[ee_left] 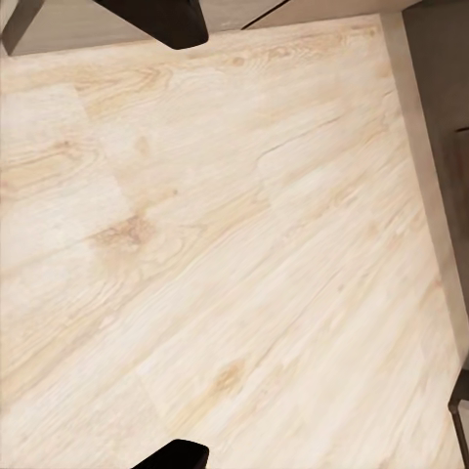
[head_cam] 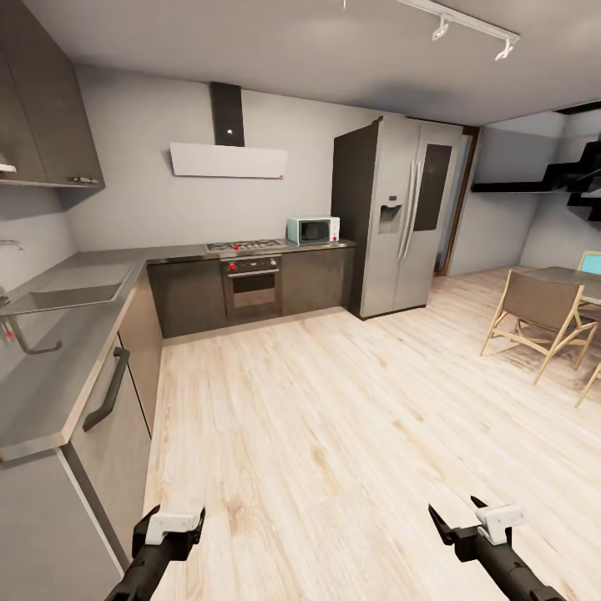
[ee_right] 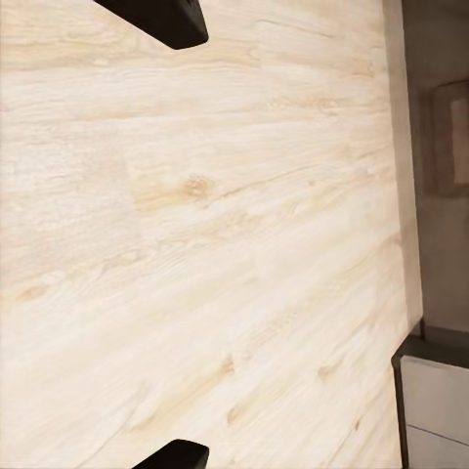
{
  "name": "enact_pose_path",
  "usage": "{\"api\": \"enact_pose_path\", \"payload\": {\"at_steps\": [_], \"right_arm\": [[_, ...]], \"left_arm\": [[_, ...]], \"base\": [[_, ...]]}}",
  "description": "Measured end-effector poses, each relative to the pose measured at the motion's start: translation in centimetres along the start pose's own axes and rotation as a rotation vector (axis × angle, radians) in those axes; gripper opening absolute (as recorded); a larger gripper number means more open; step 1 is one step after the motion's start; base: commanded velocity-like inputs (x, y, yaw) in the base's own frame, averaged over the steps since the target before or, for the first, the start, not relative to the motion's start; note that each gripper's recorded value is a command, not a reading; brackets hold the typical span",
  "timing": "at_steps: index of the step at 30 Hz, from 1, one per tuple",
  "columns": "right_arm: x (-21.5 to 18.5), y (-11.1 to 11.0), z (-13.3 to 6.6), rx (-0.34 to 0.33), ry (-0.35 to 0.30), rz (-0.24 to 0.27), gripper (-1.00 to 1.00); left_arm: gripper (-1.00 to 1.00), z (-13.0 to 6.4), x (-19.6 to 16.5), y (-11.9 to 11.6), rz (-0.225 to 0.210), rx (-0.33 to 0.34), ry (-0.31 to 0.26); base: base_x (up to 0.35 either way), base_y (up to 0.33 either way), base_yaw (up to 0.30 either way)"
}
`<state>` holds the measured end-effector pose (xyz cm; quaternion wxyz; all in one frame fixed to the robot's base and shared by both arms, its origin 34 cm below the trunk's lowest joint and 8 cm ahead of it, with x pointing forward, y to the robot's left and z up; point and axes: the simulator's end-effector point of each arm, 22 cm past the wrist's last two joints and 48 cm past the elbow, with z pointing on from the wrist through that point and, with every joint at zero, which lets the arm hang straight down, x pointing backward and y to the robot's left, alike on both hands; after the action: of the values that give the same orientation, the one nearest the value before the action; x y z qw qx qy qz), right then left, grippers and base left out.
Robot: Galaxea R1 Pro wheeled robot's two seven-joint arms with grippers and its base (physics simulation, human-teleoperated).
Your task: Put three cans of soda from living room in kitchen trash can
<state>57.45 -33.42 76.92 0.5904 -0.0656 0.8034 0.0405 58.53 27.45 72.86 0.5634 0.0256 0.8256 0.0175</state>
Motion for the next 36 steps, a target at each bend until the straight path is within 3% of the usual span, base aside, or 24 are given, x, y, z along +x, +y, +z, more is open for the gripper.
{"api": "enact_pose_path", "payload": {"at_steps": [13,23,30,36], "right_arm": [[0.0,0.3,0.1,-0.009,0.001,-0.004,1.00],[2.4,0.2,-0.1,-0.005,0.047,0.019,1.00],[2.6,0.2,-0.1,-0.005,0.051,0.021,1.00],[2.7,0.1,-0.2,-0.002,0.051,0.025,1.00]], "left_arm": [[1.00,0.0,0.1,0.0,0.005,-0.001,0.000],[1.00,0.0,0.7,-0.1,0.005,-0.001,0.015],[1.00,0.0,0.8,0.0,0.006,-0.001,0.017],[1.00,0.0,0.8,0.0,0.005,-0.002,0.016]], "base": [[0.000,0.000,0.000],[0.000,-0.003,0.000],[0.032,-0.147,-0.005],[0.018,-0.055,-0.191]]}}
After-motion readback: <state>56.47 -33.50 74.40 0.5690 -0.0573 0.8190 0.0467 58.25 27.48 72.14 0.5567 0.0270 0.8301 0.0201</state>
